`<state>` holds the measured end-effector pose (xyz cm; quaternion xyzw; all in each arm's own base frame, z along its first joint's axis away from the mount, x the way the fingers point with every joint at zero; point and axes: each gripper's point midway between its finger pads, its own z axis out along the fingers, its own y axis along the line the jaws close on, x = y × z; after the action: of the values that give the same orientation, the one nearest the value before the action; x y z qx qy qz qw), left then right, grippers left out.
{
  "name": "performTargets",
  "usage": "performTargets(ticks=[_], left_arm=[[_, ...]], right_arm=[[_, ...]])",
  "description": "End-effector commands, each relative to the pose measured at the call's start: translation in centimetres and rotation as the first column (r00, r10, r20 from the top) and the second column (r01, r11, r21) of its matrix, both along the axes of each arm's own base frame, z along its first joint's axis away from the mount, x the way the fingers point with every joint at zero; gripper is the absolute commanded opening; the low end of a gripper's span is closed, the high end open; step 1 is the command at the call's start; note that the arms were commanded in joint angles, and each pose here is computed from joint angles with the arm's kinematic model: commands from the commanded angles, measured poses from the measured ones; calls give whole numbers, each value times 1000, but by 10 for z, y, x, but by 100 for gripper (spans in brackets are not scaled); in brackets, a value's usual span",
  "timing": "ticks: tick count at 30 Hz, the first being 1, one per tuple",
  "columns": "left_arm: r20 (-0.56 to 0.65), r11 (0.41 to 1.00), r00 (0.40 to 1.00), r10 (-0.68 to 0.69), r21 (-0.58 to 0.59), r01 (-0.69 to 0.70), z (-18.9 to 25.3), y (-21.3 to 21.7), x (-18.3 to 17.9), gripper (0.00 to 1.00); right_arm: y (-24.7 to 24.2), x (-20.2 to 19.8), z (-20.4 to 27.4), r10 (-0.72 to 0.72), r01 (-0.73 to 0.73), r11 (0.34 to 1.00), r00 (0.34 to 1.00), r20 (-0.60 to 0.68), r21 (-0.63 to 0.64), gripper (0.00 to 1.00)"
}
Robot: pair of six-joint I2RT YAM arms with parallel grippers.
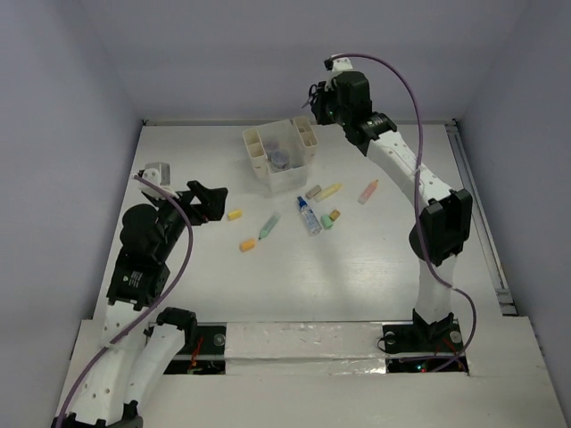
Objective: Sort the stationery into containers
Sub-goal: Place the scissors in the storage box.
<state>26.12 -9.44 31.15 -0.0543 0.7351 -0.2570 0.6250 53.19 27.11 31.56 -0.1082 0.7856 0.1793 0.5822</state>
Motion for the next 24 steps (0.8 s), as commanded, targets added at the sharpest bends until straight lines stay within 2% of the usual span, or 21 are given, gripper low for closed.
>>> performTargets(ticks=[1,4,12,24], left_arm=[[0,996,1000,2,92,-2,-22,6,-2,99],[-59,994,998,14,110,-7,-46,7,3,99],[-84,993,996,4,120,6,-51,5,8,99],[-94,992,995,26,125,-14,-53,8,12,99]], right_arm=[[-10,13,2,-1,1,999,1000,0,-47,0],[-17,26,-6,-14,13,998,1000,-11,-62,0],[-9,44,-40,2,-7,994,999,-47,-108,0],[9,49,-66,67,-74,994,993,-99,-75,0]])
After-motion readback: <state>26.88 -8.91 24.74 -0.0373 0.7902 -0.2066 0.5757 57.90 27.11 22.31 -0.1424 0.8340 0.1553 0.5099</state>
